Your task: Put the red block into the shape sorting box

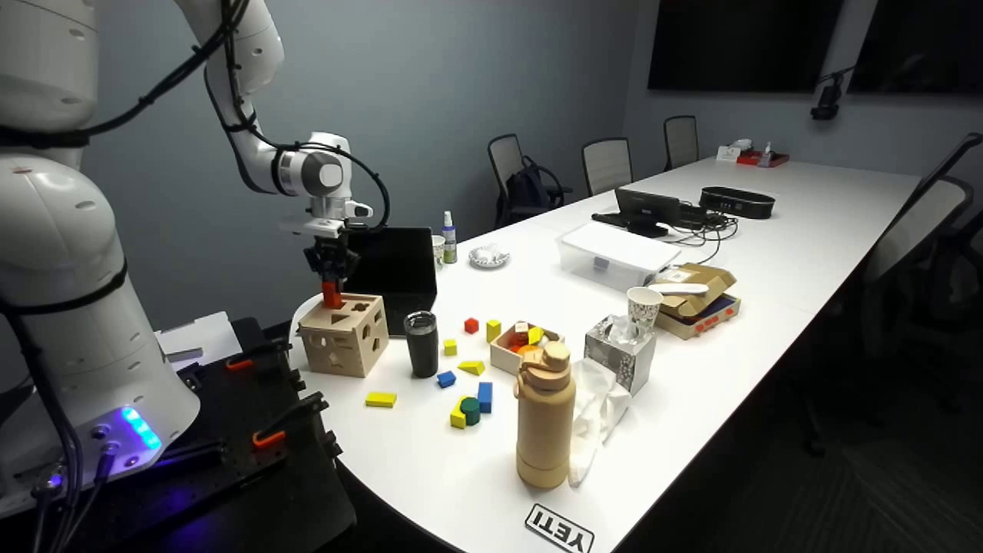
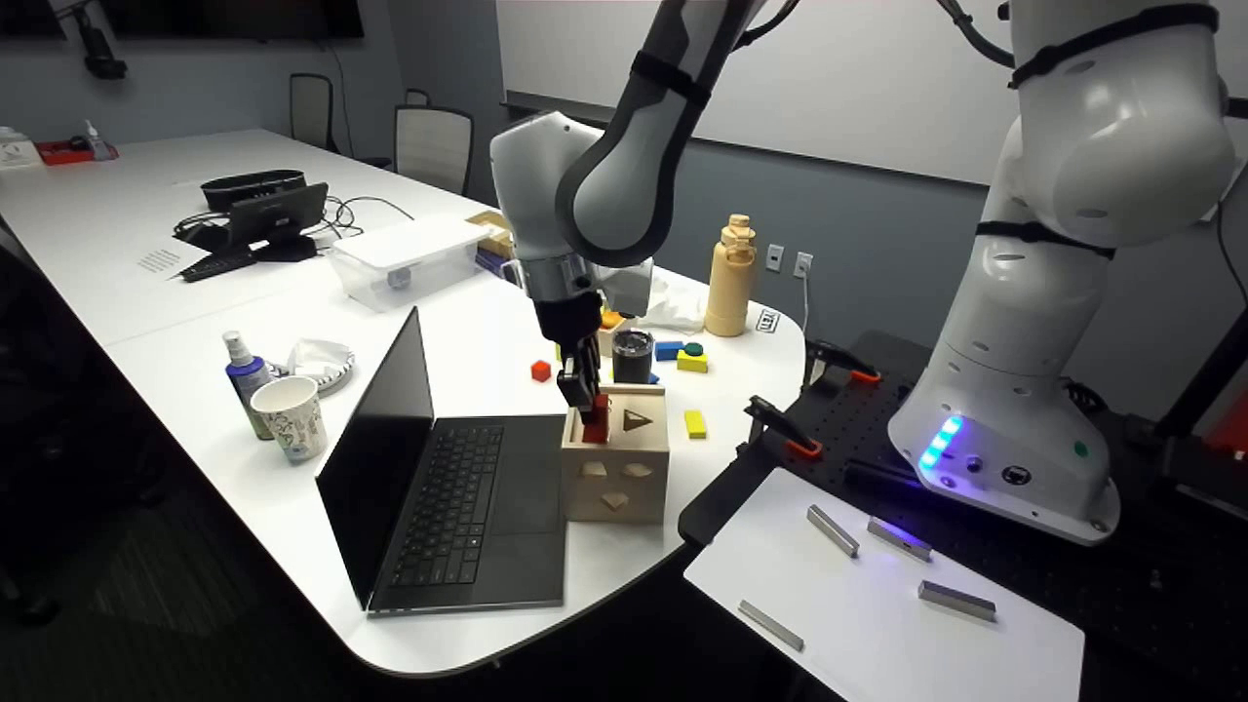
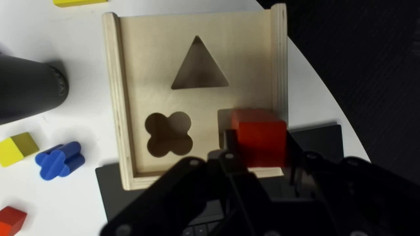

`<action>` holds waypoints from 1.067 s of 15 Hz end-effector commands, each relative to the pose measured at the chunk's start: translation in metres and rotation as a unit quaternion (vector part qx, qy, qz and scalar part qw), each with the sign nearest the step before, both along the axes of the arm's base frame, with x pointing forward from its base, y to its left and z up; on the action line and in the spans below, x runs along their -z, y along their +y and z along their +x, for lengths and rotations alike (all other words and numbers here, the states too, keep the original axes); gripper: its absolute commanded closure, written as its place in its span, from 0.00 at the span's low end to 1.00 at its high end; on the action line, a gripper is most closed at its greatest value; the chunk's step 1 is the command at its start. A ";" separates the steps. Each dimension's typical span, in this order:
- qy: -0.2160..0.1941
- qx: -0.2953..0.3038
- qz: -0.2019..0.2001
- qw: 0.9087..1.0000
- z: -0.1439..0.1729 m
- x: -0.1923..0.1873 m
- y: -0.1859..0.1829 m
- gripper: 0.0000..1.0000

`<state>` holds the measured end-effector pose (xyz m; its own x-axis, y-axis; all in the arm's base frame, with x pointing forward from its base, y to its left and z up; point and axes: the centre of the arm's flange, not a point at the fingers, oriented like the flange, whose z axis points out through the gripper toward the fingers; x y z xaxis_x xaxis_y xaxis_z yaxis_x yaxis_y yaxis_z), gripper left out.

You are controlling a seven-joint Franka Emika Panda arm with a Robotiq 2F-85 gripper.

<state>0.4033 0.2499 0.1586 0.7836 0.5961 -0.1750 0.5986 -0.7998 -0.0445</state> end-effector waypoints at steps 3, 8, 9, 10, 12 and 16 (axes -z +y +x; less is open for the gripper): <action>-0.015 -0.024 -0.008 1.000 -0.005 0.005 0.008 0.92; -0.022 -0.043 -0.014 0.999 -0.003 0.002 0.009 0.92; -0.025 -0.046 -0.014 0.999 -0.002 0.002 0.007 0.92; -0.025 -0.048 -0.015 0.998 -0.001 0.002 0.006 0.92; -0.024 -0.050 -0.016 0.998 0.001 0.002 0.005 0.92; -0.027 -0.058 -0.011 0.998 0.004 0.003 0.006 0.92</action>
<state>0.4039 0.2526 0.1562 0.7290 0.6630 -0.1703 0.6726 -0.7400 -0.0015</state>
